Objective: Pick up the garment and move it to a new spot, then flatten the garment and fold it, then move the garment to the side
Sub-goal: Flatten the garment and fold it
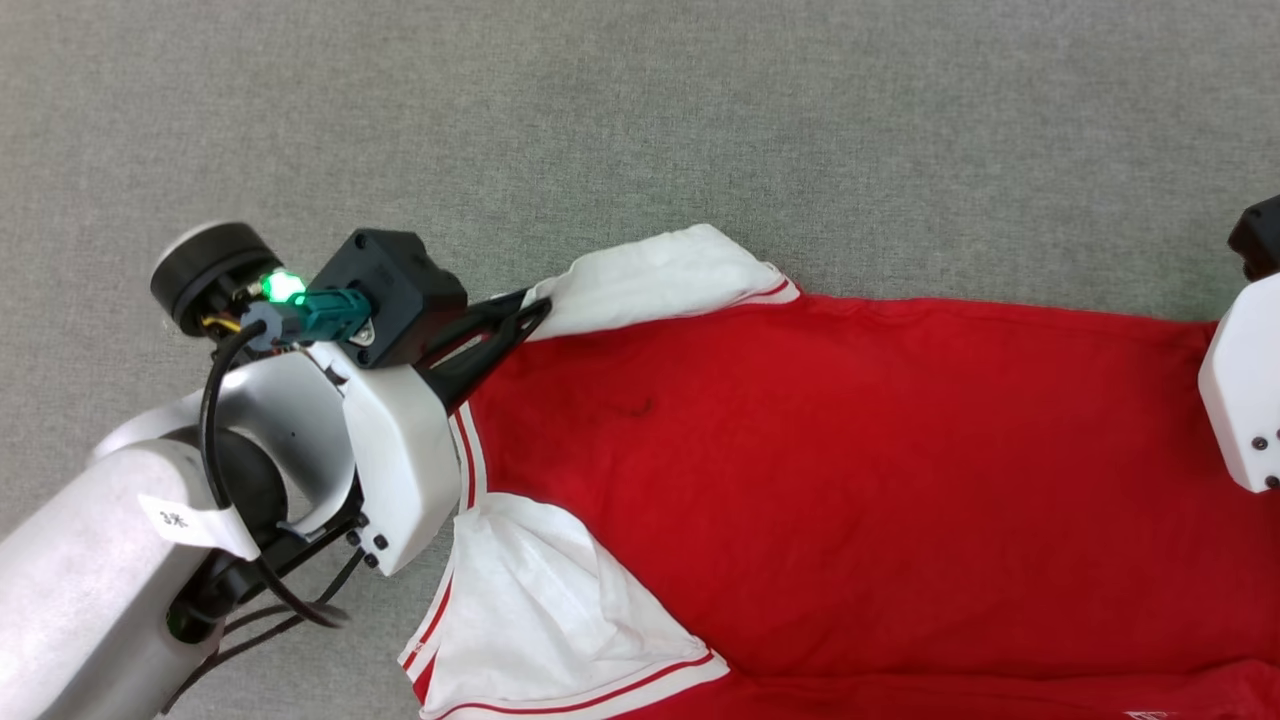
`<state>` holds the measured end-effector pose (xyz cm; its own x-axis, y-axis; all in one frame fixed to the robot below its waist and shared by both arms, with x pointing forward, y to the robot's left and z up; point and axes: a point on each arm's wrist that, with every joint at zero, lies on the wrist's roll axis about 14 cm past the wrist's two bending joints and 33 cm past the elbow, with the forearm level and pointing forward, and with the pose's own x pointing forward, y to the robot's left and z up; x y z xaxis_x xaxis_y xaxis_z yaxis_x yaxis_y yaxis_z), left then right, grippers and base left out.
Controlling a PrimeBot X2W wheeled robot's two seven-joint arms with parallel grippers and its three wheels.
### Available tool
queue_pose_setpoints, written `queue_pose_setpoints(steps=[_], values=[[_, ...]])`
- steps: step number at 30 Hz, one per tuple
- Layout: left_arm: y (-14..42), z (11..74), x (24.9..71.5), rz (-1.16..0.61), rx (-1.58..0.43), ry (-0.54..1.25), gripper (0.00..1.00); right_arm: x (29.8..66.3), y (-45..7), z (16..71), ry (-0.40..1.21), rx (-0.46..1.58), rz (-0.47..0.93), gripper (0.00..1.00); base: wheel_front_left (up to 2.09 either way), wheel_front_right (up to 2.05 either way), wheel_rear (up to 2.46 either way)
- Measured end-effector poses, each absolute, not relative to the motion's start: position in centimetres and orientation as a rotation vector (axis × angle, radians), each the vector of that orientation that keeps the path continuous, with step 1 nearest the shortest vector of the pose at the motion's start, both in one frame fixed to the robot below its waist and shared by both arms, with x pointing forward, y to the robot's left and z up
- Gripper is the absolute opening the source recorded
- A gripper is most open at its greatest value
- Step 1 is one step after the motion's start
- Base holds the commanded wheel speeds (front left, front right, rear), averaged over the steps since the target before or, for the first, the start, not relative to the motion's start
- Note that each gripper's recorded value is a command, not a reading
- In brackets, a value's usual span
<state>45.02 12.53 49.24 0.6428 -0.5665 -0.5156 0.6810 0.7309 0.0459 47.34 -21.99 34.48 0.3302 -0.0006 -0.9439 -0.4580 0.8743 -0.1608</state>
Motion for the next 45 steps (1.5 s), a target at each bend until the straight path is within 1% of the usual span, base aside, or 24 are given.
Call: queue_pose_setpoints(steps=[5, 7, 11, 16, 21, 25, 26, 31, 35, 38, 45], values=[[13.0, 49.0, 44.5, -0.699, 0.224, 0.507, 0.00, 47.5, -21.4, 35.2, 1.136, -0.391, 0.322, 0.00, 0.00, 0.00, 0.00], [13.8, 49.3, 44.4, -0.662, 0.207, 0.496, 0.00, 48.2, -20.6, 36.8, 1.038, -0.329, 0.329, 0.00, 0.00, 0.00, 0.00], [14.4, 49.8, 43.6, -0.619, 0.163, 0.480, 0.00, 48.4, -19.2, 39.3, 0.909, -0.231, 0.343, 0.00, 0.00, 0.00, 0.00], [15.4, 50.5, 41.9, -0.569, 0.139, 0.469, 0.00, 46.8, -20.1, 42.1, 0.801, -0.191, 0.320, 0.00, 0.00, 0.00, 0.00], [15.8, 50.9, 39.2, -0.543, 0.109, 0.475, 0.00, 44.4, -21.2, 44.1, 0.732, -0.142, 0.283, 0.00, 0.00, 0.00, 0.00], [16.0, 50.6, 36.9, -0.516, 0.065, 0.491, 0.00, 41.3, -21.3, 43.9, 0.734, -0.088, 0.270, 0.00, 0.00, 0.00, 0.00], [16.2, 49.4, 34.7, -0.500, 0.028, 0.534, 0.00, 39.1, -21.3, 43.6, 0.745, -0.059, 0.266, 0.00, 0.00, 0.00, 0.00], [16.6, 47.2, 32.0, -0.483, 0.001, 0.610, 0.00, 35.5, -21.8, 41.5, 0.829, -0.028, 0.256, 0.00, 0.00, 0.00, 0.00], [16.6, 45.3, 30.2, -0.481, -0.021, 0.684, 0.00, 33.7, -22.1, 40.4, 0.889, -0.008, 0.253, 0.00, 0.00, 0.00, 0.00], [16.7, 44.0, 29.2, -0.482, -0.023, 0.735, 0.00, 32.7, -22.4, 39.8, 0.933, -0.044, 0.269, 0.00, 0.00, 0.00, 0.00], [16.4, 41.2, 27.7, -0.512, -0.006, 0.818, 0.00, 31.7, -23.1, 38.8, 0.990, -0.125, 0.303, 0.00, 0.00, 0.00, 0.00]])
